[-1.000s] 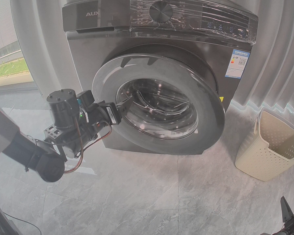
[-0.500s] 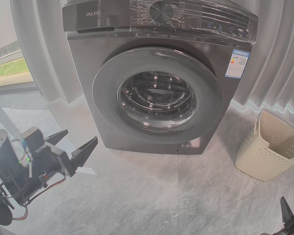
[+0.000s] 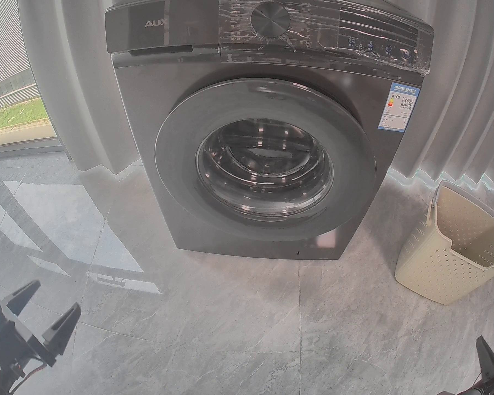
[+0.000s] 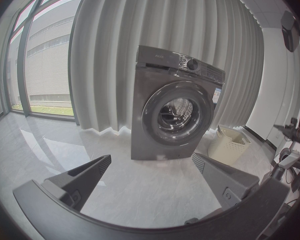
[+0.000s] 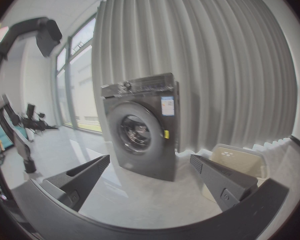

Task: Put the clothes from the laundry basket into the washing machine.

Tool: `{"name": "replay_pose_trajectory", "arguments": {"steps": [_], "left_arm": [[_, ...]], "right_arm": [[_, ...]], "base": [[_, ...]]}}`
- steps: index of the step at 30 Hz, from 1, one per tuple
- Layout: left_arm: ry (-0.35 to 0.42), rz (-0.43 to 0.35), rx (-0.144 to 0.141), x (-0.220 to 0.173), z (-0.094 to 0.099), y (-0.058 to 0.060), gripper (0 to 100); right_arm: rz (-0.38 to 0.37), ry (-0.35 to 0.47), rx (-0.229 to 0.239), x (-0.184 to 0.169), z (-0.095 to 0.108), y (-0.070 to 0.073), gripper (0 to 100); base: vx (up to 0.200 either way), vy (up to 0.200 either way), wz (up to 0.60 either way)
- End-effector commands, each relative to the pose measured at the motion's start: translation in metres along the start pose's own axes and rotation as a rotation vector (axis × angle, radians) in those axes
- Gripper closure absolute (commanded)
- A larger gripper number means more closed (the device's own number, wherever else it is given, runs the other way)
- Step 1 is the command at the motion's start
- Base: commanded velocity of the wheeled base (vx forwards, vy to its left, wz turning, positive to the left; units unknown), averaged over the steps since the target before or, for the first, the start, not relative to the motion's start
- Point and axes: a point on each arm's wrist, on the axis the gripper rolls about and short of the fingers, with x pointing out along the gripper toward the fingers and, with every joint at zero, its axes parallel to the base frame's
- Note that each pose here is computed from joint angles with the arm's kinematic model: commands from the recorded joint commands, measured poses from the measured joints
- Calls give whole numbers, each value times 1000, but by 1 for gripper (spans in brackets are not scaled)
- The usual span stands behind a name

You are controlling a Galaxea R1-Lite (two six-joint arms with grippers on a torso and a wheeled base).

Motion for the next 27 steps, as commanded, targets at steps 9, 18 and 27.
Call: {"name": "replay_pose_trajectory", "arguments": {"steps": [9, 18, 27], "left_arm": [[-114, 121, -18, -69, -54, 2, 0], [-84, 126, -96, -69, -58, 2, 0], [-81, 116, -46, -69, -58, 2, 0]], "right_arm": [[499, 247, 251, 102, 82, -14, 0], [551, 350, 261, 210, 75, 0, 0], [522, 363, 259, 280, 50, 41, 0]], "base": [[0, 0, 0], [0, 0, 0], [0, 0, 0]]}}
